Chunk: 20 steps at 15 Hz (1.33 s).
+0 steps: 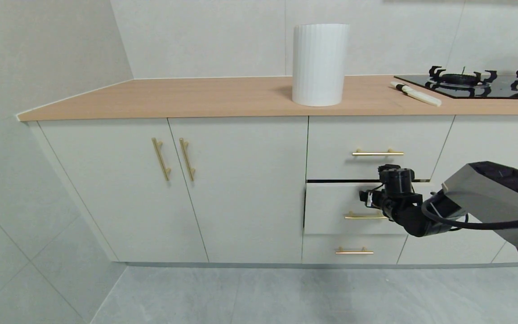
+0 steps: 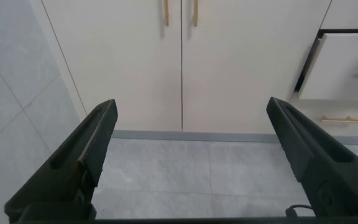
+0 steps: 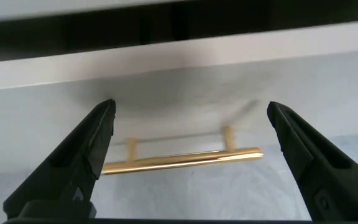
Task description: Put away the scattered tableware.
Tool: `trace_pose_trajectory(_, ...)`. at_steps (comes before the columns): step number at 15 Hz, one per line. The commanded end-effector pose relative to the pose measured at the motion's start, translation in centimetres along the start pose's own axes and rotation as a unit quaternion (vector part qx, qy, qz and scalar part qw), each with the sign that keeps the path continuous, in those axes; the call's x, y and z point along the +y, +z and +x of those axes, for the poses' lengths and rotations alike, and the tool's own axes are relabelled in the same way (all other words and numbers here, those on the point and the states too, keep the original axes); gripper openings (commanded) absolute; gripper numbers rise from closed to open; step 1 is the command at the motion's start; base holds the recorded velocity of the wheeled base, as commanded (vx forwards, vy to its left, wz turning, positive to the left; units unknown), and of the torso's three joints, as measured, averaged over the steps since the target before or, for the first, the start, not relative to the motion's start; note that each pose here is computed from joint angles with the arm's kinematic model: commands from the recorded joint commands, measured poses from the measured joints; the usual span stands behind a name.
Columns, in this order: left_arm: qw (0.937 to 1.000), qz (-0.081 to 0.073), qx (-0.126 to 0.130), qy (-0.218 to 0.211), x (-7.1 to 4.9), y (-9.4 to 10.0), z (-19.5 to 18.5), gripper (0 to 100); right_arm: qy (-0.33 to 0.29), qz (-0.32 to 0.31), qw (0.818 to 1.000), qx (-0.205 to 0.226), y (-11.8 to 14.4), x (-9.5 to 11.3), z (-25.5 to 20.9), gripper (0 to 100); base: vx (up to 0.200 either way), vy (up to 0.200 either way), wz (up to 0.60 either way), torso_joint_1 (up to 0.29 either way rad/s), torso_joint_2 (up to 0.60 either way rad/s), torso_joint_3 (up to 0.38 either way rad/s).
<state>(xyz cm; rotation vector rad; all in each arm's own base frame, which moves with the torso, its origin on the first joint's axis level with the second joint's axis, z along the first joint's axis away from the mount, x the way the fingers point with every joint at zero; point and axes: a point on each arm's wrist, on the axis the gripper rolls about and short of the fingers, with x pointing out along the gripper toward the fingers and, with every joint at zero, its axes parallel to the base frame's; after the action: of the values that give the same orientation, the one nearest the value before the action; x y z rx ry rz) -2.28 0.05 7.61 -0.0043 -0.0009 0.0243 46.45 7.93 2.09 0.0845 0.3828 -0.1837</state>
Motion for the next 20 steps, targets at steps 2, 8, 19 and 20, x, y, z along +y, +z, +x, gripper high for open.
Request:
trace_pose_trajectory(2, 1.0000, 0.000, 0.000, 0.000, 0.0, 0.0, 0.0, 100, -0.004, 0.009, 1.000, -0.002, -0.3, -0.1, 0.9, 100, 0.000, 0.000, 0.00, 0.000, 0.00, 0.000)
trace_pose_trajectory(8, 1.0000, 0.000, 0.000, 0.000, 0.0, 0.0, 0.0, 100, -0.023, 0.026, 0.998, -0.049, -0.2, -0.4, 2.6, 100, 0.000, 0.000, 0.00, 0.000, 0.00, 0.000)
trace_pose_trajectory(19, 1.0000, 0.000, 0.000, 0.000, 0.0, 0.0, 0.0, 100, 0.033, -0.012, 0.999, 0.029, 1.5, -2.2, -10.2, 100, 0.000, 0.000, 0.00, 0.000, 0.00, 0.000)
trace_pose_trajectory(20, 1.0000, 0.000, 0.000, 0.000, 0.0, 0.0, 0.0, 100, 0.034, -0.012, 0.999, 0.014, 2.8, -3.1, -13.1, 100, 0.000, 0.000, 0.00, 0.000, 0.00, 0.000)
